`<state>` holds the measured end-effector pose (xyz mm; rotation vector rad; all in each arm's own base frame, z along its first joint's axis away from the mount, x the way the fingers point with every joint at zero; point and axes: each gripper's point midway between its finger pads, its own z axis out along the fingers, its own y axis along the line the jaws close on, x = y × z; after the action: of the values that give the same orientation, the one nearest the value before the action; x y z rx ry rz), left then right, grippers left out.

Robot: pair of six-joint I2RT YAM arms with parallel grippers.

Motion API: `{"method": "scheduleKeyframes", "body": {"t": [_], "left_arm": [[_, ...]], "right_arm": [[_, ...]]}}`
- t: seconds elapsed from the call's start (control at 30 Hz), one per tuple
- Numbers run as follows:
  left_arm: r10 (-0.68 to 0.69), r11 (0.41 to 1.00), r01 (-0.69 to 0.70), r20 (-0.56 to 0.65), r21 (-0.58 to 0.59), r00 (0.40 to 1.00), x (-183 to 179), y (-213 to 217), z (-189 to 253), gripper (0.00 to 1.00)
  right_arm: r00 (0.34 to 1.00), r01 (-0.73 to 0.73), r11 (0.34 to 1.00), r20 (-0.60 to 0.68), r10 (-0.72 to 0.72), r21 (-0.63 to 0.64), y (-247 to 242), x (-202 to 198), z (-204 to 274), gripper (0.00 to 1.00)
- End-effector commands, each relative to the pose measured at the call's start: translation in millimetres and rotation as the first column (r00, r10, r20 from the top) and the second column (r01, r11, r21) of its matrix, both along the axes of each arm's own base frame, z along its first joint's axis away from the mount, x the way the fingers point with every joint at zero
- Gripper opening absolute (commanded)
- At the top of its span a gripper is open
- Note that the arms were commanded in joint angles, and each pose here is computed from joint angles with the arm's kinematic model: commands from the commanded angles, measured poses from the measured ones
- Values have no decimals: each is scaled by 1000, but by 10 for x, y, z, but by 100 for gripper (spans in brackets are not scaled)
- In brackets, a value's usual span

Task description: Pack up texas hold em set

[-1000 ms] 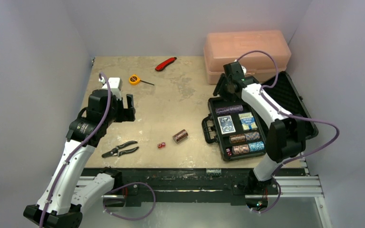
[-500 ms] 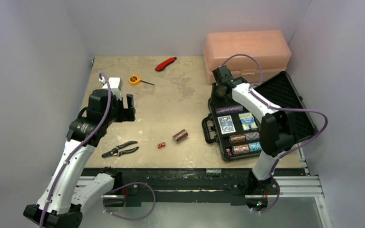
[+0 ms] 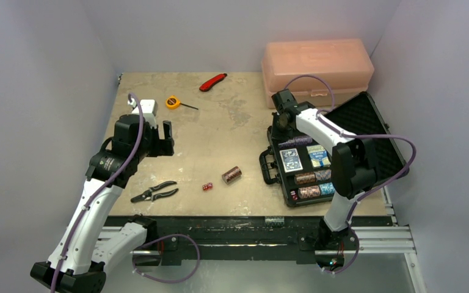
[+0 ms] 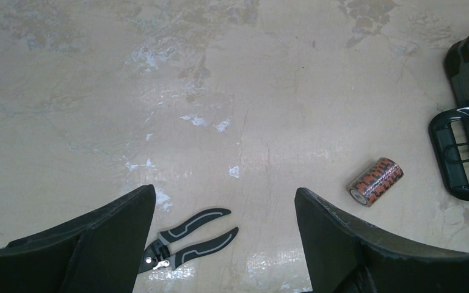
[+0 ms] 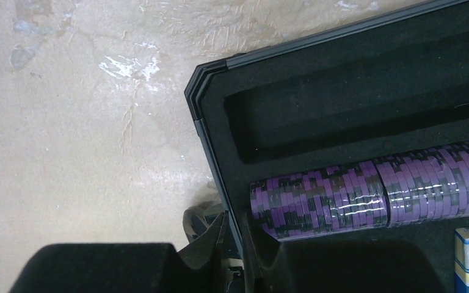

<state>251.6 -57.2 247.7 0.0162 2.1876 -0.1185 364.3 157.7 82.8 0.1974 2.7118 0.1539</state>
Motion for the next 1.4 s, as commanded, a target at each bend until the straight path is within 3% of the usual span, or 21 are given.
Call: {"method": "scheduleKeyframes", "body": {"t": [0.0, 0.27, 0.67, 0.97, 1.27, 1.37], "left_arm": [[6, 1000, -6, 26, 2, 1000, 40, 3, 51, 84], [8, 1000, -8, 28, 3, 1000, 42, 7, 55, 84], [6, 1000, -6, 24, 0, 1000, 38, 1, 45, 84], [3, 1000, -3, 23, -1, 1000, 40, -6, 42, 84], [5, 1000, -5, 23, 0, 1000, 39, -2, 41, 84], [5, 1000, -5, 25, -1, 1000, 36, -2, 47, 84]], "right_arm": [[1000, -10, 1000, -10, 10, -25, -23, -30, -70, 15], [999, 34, 996, -32, -37, -85, -152, -86, -140, 13], [982, 183, 966, -19, -189, -183, -564, -83, -220, 20], [937, 343, 926, -8, -349, -158, -1019, -41, -219, 23], [930, 359, 921, -23, -366, -155, -1067, -36, -255, 26], [937, 346, 926, 3, -350, -153, -1082, -21, -170, 32]]}}
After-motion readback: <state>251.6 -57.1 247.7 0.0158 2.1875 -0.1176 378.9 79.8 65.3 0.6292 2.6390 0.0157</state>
